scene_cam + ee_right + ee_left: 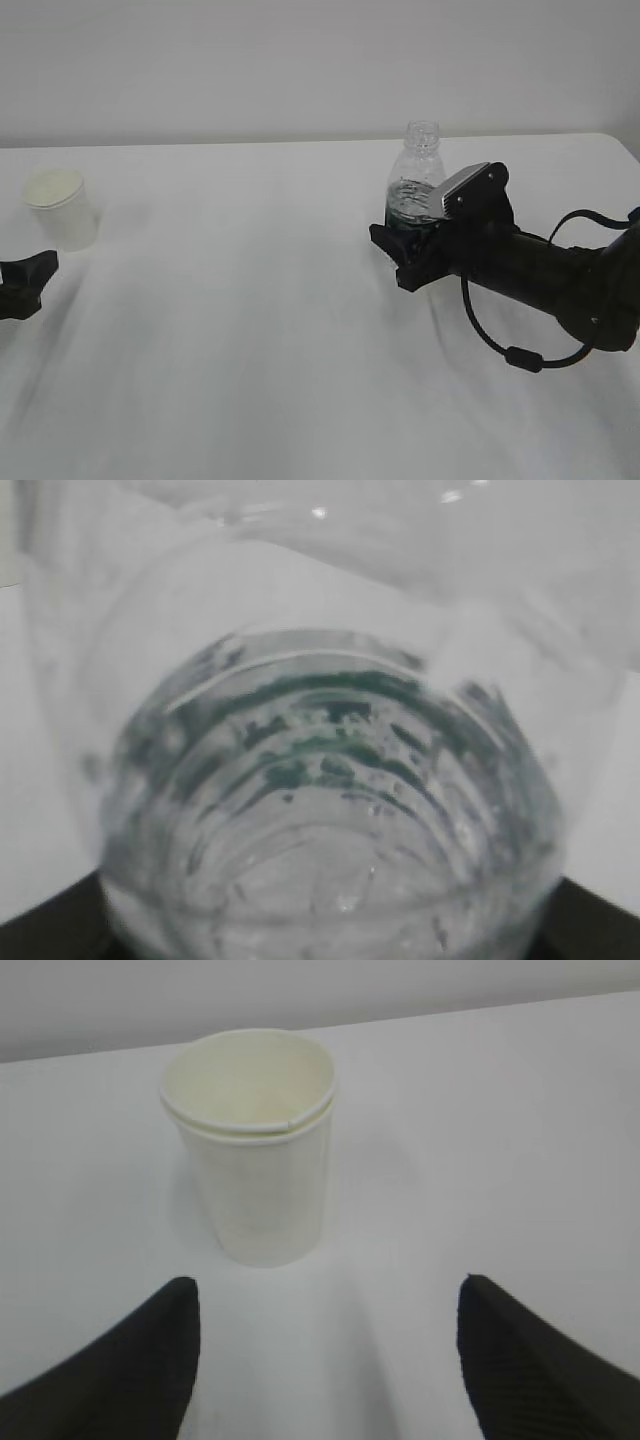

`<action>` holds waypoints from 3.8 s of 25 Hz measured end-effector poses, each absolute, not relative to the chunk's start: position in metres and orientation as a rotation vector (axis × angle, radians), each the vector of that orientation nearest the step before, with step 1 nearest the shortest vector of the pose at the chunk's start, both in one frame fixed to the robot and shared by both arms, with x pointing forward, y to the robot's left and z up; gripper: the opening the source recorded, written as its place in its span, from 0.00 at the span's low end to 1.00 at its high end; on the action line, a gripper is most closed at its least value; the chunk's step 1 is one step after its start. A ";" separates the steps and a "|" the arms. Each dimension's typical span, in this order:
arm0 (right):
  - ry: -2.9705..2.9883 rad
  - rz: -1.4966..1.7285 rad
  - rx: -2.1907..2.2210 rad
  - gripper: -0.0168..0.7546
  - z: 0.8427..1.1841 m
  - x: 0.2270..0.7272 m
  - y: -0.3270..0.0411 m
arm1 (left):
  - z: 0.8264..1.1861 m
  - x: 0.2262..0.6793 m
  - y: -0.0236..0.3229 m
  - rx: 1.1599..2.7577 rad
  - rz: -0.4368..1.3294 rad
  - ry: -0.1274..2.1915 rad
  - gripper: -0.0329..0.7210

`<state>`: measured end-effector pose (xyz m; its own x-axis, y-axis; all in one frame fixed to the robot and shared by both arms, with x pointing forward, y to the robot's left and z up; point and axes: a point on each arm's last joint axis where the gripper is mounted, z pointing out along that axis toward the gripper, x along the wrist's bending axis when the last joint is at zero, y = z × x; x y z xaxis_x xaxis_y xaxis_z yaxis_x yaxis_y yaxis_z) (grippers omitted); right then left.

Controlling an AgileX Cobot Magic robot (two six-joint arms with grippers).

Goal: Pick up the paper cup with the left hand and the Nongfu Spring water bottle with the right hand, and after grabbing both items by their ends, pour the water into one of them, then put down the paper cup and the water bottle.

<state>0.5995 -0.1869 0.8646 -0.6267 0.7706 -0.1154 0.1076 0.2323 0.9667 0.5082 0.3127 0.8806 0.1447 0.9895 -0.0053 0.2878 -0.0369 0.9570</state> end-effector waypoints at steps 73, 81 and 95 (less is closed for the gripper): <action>1.924 1.426 0.791 0.64 0.864 0.599 -0.186 | 0.841 0.601 0.329 1.410 1.030 1.292 0.81; 1.935 1.429 0.777 0.64 0.864 0.598 -0.185 | 0.847 0.610 0.329 1.387 1.034 1.260 0.82; 1.941 1.426 0.774 0.64 0.863 0.598 -0.185 | 0.840 0.627 0.330 1.382 1.036 1.236 0.82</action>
